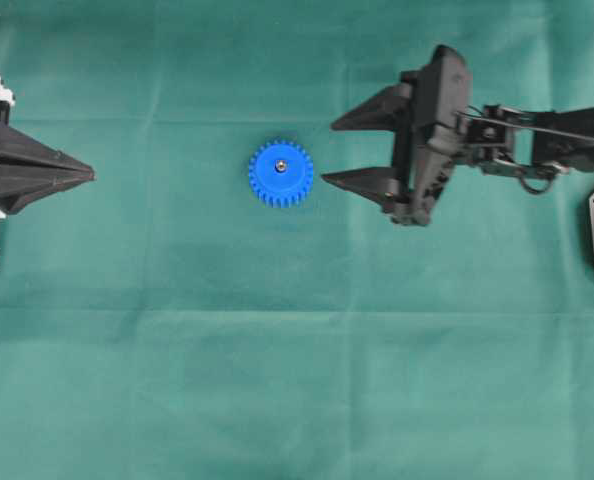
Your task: Insert the shaft placed at a random location into the center hole of the medium gear at another random location.
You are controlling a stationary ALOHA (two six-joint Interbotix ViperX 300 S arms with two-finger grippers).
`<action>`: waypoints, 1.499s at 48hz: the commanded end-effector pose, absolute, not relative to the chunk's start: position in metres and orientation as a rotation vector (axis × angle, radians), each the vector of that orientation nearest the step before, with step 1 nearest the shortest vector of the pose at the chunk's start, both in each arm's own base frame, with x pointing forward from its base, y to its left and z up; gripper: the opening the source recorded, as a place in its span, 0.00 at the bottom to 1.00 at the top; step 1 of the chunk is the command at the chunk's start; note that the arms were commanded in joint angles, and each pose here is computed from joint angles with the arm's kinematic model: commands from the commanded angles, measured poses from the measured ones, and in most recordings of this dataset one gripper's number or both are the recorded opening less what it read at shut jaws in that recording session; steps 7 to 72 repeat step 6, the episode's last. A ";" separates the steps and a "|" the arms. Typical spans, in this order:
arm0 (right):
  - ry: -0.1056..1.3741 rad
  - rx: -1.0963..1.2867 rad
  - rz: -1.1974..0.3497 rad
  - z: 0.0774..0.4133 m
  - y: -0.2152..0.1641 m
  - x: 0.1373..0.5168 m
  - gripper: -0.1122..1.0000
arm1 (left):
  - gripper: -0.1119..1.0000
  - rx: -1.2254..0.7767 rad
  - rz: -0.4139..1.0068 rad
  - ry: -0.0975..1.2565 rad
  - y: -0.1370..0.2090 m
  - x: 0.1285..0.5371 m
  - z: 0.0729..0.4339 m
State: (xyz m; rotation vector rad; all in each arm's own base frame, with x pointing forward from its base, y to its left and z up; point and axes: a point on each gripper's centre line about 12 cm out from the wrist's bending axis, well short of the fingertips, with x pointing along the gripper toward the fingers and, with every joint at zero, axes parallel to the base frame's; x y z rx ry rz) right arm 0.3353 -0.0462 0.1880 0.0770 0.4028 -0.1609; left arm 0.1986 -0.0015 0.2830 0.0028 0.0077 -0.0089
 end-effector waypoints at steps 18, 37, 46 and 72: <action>0.347 0.081 -0.161 0.205 -0.043 0.315 0.83 | 0.10 0.004 -0.008 -0.014 -0.001 0.201 0.292; 0.347 0.081 -0.161 0.205 -0.043 0.315 0.83 | 0.10 0.004 -0.008 -0.014 -0.001 0.201 0.292; 0.347 0.081 -0.161 0.205 -0.043 0.315 0.83 | 0.10 0.004 -0.008 -0.014 -0.001 0.201 0.292; 0.347 0.081 -0.161 0.205 -0.043 0.315 0.83 | 0.10 0.004 -0.008 -0.014 -0.001 0.201 0.292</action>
